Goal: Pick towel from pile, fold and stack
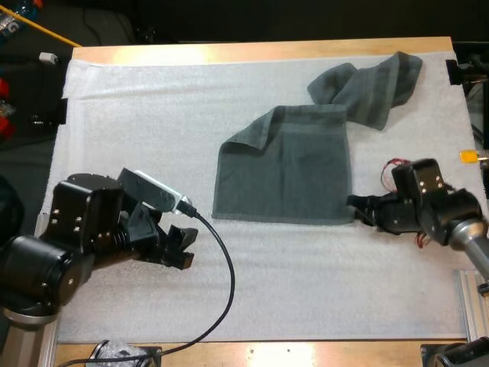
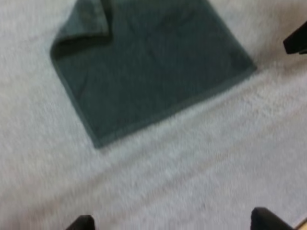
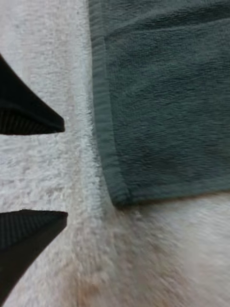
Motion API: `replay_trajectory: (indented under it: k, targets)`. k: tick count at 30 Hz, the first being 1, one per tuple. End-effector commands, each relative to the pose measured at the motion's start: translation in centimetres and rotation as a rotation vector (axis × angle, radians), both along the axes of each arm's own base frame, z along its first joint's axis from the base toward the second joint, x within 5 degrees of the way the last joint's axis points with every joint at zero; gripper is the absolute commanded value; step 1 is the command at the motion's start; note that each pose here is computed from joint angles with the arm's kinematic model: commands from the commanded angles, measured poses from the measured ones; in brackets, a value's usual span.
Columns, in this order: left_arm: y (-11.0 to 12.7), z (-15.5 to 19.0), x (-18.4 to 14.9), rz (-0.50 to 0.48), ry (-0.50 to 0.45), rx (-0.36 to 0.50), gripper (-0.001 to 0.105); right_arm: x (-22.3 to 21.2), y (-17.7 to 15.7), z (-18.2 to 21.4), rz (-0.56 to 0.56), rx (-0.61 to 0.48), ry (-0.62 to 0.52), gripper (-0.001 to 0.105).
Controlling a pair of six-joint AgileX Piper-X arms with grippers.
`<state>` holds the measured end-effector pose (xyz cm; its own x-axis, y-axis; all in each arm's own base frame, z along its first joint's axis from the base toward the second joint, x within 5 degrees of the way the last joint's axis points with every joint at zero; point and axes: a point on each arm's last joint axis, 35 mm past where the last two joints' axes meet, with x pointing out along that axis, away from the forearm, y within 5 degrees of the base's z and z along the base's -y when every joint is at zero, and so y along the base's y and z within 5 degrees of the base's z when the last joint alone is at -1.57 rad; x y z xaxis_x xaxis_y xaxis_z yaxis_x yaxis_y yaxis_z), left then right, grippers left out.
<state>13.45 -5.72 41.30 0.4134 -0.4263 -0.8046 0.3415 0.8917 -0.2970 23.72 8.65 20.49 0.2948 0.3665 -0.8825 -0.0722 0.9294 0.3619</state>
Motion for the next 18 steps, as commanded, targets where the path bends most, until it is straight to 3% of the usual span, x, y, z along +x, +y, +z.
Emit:
replay_trajectory:
  k: [1,9,18]
  targets:
    - [0.0,-0.6,-0.3,0.003,0.030,0.000,0.061,0.3,0.1,-0.5,-0.019,0.049,-0.009,0.037]
    - [0.2,-3.6,-0.9,0.033,0.132,-0.007,0.061,1.8,0.7,-4.5,-0.116,0.106,0.049,0.037]
    - [0.6,-3.3,-2.2,0.022,0.098,-0.036,0.061,2.8,1.0,-7.1,-0.205,0.123,0.106,0.037]
